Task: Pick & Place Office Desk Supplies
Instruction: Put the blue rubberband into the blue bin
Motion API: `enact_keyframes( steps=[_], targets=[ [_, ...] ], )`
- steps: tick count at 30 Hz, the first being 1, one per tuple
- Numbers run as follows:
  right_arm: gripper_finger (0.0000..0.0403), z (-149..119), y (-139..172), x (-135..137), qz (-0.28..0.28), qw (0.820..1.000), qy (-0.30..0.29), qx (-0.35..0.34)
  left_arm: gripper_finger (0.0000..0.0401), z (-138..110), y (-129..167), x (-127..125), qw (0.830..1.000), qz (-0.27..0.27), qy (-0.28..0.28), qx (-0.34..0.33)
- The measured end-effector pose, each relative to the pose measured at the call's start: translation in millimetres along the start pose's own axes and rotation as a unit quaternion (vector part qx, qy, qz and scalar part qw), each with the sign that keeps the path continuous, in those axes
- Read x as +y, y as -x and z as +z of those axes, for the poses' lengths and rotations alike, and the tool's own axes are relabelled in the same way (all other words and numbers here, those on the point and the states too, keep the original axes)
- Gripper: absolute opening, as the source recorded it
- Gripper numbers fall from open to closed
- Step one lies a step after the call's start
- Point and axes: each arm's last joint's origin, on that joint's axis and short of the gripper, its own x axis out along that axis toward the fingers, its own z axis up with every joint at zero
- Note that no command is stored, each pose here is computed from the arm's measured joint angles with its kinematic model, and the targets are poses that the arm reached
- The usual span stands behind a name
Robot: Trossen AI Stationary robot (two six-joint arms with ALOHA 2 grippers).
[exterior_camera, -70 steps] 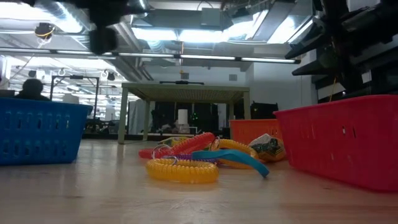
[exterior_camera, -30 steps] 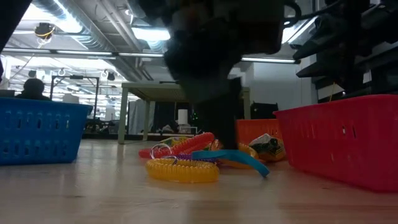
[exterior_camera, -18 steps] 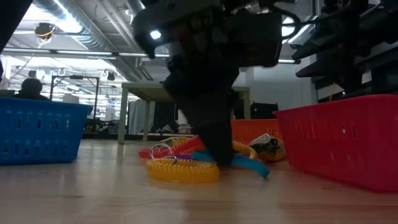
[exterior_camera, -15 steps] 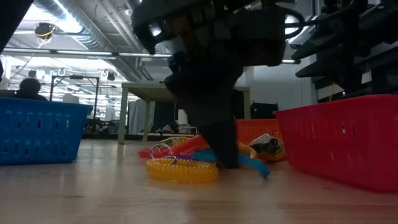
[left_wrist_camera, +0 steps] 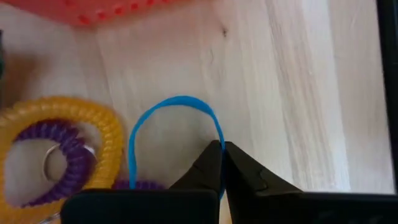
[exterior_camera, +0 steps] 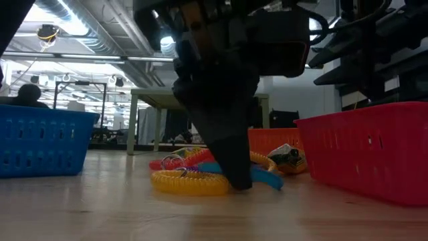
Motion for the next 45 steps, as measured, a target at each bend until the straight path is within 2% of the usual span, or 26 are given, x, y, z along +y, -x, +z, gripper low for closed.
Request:
enact_keyframes(
  steps=[7,11,14,17,22,26,30,34,40,45],
  targets=[
    [0.0178,2.4,-0.6,1.7,0.009,1.000,-0.010,-0.008,0.0004,13.8,34.1,11.6,0.998,0.000,0.019,-0.052],
    [0.0178,4.4,-0.5,4.9,0.023,0.999,-0.021,-0.017,0.0003,24.4,68.7,16.4,0.993,-0.002,0.018,-0.116],
    [0.0178,5.4,-0.3,6.5,0.030,0.999,-0.027,-0.021,0.0003,25.7,93.7,21.0,0.985,-0.014,0.025,-0.170],
    [0.0178,5.9,-0.2,7.4,0.034,0.999,-0.030,-0.023,0.0003,20.0,116.6,21.5,0.978,0.002,0.030,-0.206],
    [0.0178,7.0,-0.2,7.8,0.033,0.998,-0.033,-0.034,0.0002,-5.7,123.1,27.4,0.977,0.051,0.052,-0.202],
    [0.0178,8.1,-0.4,7.1,0.024,0.998,-0.032,-0.046,0.0002,-36.5,115.1,39.0,0.973,0.059,0.107,-0.195],
    [0.0178,8.2,-0.4,6.9,0.022,0.998,-0.029,-0.049,0.0002,-66.2,119.8,51.8,0.953,0.053,0.169,-0.246],
    [0.0178,8.2,-0.4,6.9,0.022,0.998,-0.024,-0.049,0.0002,-84.9,142.7,53.4,0.923,0.050,0.205,-0.322],
    [0.0178,8.2,-0.4,6.8,0.020,0.998,-0.013,-0.050,0.0002,-105.5,176.2,44.6,0.902,0.050,0.216,-0.371],
    [0.0178,8.7,-0.5,6.5,0.016,0.998,-0.006,-0.056,0.0002,-124.9,187.7,42.6,0.889,0.062,0.238,-0.386]
  ],
)
